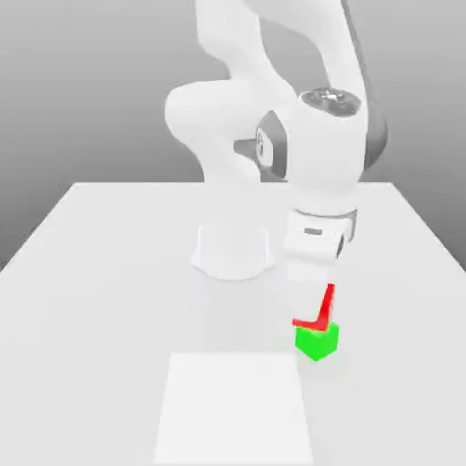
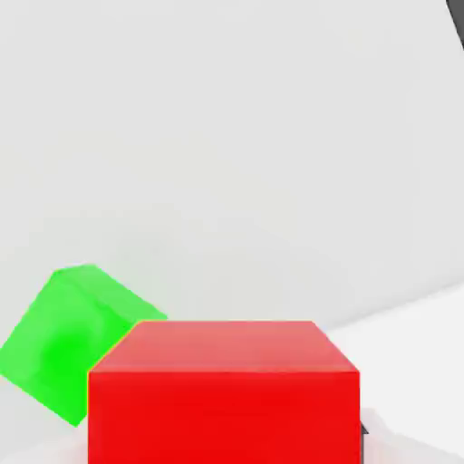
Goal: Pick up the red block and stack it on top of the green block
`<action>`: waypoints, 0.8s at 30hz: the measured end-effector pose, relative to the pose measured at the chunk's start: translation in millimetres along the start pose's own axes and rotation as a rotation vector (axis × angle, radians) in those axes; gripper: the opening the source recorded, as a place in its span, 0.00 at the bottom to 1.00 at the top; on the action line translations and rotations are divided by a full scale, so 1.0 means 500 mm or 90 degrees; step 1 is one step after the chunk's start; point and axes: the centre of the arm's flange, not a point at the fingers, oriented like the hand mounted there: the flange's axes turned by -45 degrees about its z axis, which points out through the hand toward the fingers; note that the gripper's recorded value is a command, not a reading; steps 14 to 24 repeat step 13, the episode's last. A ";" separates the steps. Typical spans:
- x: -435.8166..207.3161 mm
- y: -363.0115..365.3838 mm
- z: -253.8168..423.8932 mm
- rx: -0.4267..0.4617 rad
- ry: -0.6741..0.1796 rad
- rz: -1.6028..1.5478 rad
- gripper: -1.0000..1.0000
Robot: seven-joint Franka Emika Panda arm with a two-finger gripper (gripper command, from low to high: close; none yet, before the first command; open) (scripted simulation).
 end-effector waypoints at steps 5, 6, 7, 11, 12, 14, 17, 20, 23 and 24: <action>0.012 -0.054 0.042 -0.003 -0.003 -0.087 0.00; 0.012 -0.054 0.057 -0.003 -0.003 -0.088 0.00; 0.012 -0.055 0.071 -0.003 -0.003 -0.089 0.00; 0.009 -0.057 0.128 -0.004 -0.004 -0.089 1.00; 0.009 -0.057 0.128 -0.004 -0.004 -0.089 1.00; 0.009 -0.057 0.128 -0.004 -0.004 -0.090 1.00; 0.009 -0.057 0.128 -0.004 -0.004 -0.090 1.00; 0.009 -0.057 0.128 -0.004 -0.004 -0.090 1.00; 0.009 -0.057 0.128 -0.004 -0.004 -0.090 1.00; 0.009 -0.057 0.128 -0.004 -0.004 -0.090 1.00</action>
